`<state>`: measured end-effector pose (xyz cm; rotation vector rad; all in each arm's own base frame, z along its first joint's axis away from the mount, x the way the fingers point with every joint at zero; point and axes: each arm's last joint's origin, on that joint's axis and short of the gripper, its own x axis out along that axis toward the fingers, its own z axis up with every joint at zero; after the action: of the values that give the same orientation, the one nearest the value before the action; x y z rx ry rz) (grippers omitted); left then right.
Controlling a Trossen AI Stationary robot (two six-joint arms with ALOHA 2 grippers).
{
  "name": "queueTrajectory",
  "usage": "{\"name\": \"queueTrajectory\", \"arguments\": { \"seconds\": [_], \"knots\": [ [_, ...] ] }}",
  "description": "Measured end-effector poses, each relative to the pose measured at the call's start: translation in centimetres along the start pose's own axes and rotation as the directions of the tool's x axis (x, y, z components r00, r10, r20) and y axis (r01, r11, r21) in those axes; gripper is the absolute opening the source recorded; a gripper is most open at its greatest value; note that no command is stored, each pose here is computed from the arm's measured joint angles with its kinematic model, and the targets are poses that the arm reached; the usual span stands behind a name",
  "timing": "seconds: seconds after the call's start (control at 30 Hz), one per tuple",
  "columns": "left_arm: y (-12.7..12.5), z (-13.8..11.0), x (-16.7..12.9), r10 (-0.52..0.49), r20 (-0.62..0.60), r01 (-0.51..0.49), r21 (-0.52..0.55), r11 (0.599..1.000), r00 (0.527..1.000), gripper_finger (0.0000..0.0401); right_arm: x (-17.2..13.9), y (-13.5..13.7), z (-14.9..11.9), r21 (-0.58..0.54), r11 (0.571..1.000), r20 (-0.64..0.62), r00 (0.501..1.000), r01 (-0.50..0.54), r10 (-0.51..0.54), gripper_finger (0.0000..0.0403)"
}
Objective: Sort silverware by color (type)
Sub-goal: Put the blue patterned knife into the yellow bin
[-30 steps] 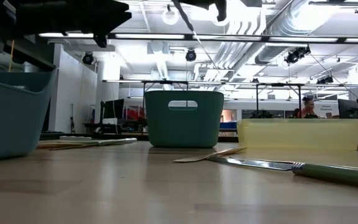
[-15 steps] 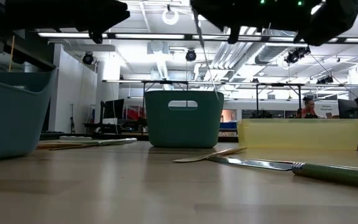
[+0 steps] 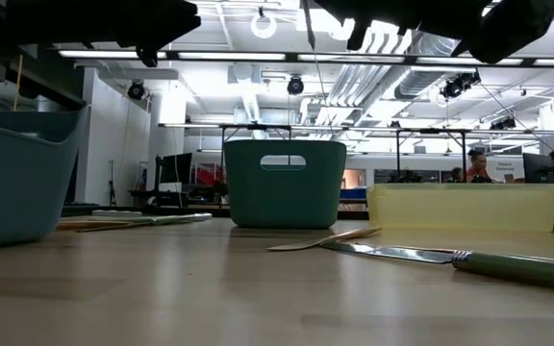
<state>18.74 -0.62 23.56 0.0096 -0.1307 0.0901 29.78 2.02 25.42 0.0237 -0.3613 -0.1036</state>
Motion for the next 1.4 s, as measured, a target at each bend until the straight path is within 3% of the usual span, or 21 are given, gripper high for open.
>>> {"name": "queueTrajectory", "arguments": {
  "seconds": [0.2,0.37,0.5,0.63,0.7,0.8,0.87,1.03,1.23,1.4],
  "knots": [
    [-0.3,0.0,0.0,-0.017,-0.001,0.017,-0.003,1.0,1.0,0.0108,0.0,-0.1,-0.2,-0.017,0.999,-0.027,0.999,0.03,-0.031,0.0038],
    [-0.5,0.0,-0.1,-0.029,-0.001,0.029,0.011,1.0,1.0,0.0108,-0.2,-0.8,-0.5,-0.194,0.951,-0.102,0.959,0.241,-0.264,0.0045],
    [-0.7,0.0,-0.1,-0.038,-0.001,0.038,0.011,0.999,0.999,0.0108,-1.0,-1.5,0.7,-0.284,0.862,-0.146,0.87,0.42,-0.472,0.004],
    [-0.7,0.0,-0.1,-0.041,-0.004,0.041,0.034,0.999,0.999,0.0108,-1.8,-2.0,2.7,-0.361,0.786,-0.123,0.81,0.501,-0.573,0.0039],
    [-0.7,0.0,-0.1,-0.04,-0.003,0.04,0.06,0.997,0.999,0.0108,-2.2,-2.8,3.9,-0.42,0.709,-0.087,0.753,0.566,-0.652,0.0039],
    [-0.7,0.0,-0.1,-0.039,-0.004,0.039,0.063,0.997,0.999,0.0108,-3.1,-4.7,4.9,-0.506,0.556,-0.087,0.602,0.66,-0.794,0.0039],
    [-0.7,0.0,-0.1,-0.038,-0.005,0.038,0.059,0.998,0.999,0.0108,-3.8,-6.0,4.9,-0.547,0.513,-0.122,0.543,0.662,-0.831,0.0039],
    [-0.7,-0.1,-0.1,-0.038,-0.014,0.038,0.058,0.998,0.999,0.0108,-6.1,-9.8,3.3,-0.536,0.55,-0.338,0.434,0.641,-0.835,0.0039],
    [-0.7,-0.2,-0.1,-0.038,-0.022,0.039,0.059,0.998,0.999,0.0108,-9.2,-13.5,0.5,-0.539,0.557,-0.592,0.186,0.632,-0.784,0.0039],
    [-0.7,-0.2,-0.1,-0.038,-0.023,0.039,0.058,0.998,0.999,0.0108,-10.5,-15.4,-1.2,-0.49,0.629,-0.74,0.093,0.604,-0.666,0.0039]
  ]
}}
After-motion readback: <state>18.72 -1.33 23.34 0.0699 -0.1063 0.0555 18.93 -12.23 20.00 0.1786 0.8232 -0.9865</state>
